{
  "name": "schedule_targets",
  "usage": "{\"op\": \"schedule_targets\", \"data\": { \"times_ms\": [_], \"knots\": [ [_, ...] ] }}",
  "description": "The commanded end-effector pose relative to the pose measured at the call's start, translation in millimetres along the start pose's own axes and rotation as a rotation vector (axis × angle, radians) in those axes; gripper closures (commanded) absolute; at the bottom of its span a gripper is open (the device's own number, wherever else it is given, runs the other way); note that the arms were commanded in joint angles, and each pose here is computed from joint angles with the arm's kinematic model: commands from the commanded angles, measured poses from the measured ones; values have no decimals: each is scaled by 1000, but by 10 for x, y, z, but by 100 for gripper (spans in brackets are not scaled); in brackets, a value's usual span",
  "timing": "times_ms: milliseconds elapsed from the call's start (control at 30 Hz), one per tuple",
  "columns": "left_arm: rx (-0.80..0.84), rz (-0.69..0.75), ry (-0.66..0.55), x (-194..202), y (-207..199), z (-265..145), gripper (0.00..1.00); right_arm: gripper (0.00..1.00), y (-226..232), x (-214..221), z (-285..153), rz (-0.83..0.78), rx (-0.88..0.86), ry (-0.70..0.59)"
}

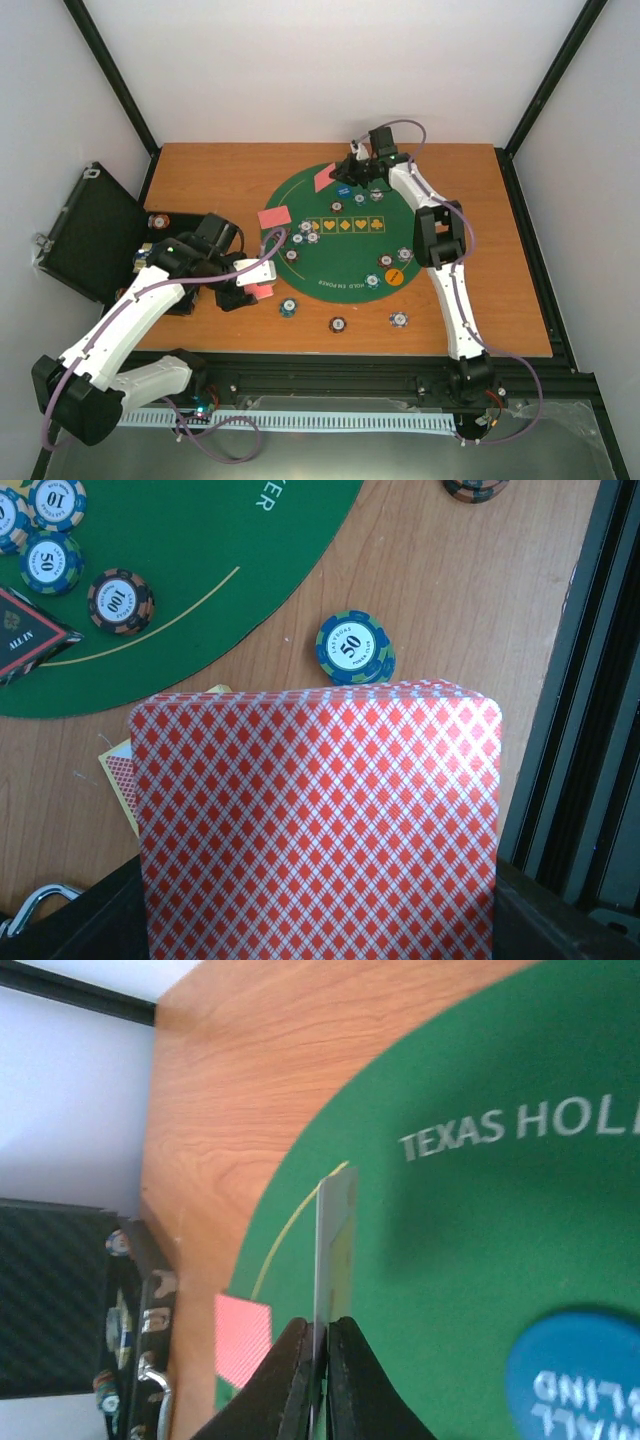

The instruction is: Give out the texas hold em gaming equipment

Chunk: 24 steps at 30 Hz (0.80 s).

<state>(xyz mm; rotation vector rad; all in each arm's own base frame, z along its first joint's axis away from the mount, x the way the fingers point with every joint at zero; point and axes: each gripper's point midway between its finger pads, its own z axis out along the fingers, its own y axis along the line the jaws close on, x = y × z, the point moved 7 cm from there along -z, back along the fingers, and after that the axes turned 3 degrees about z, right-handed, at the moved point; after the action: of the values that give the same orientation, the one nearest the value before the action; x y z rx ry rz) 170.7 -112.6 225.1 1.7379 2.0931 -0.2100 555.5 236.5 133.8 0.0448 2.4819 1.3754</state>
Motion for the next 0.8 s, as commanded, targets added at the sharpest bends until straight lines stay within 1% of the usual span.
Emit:
{"op": "schedule_targets", "data": {
  "times_ms": [0, 133, 167, 233, 300, 333, 500, 567, 600, 633, 700, 767],
  "knots": [
    [-16, 1, -28, -73, 44, -96, 89, 93, -105, -96, 144, 49, 6, 19],
    [-18, 2, -36, -78, 36, -112, 89, 86, -254, -137, 193, 79, 30, -8],
    [-18, 2, -37, -82, 37, -117, 89, 83, -275, -132, 183, 82, 47, -10],
    [-18, -1, -40, -92, 42, -127, 89, 70, -310, -115, 147, 79, 97, -13],
    [-13, -5, -46, -105, 41, -135, 89, 59, -310, -98, 62, 70, 146, -15],
    [-11, -8, -50, -109, 38, -140, 89, 56, -280, -89, 5, 60, 162, -16],
    [-13, -12, -53, -94, 24, -127, 89, 48, -67, -125, -344, 20, 191, -53],
    [-15, -16, -47, -84, 26, -114, 89, 48, 47, -121, -444, 10, 196, -56],
    [-16, -16, -45, -79, 26, -111, 89, 48, 33, -177, -591, 15, 206, -75],
    [-17, -17, -41, -74, 26, -107, 89, 47, 114, -183, -681, 2, 207, -83],
    [-18, -18, -35, -62, 24, -98, 89, 46, 267, -127, -805, -17, 202, -81],
    [-21, -17, -29, -53, 25, -94, 89, 46, 415, 17, -923, -20, 177, -80]
  ]
}}
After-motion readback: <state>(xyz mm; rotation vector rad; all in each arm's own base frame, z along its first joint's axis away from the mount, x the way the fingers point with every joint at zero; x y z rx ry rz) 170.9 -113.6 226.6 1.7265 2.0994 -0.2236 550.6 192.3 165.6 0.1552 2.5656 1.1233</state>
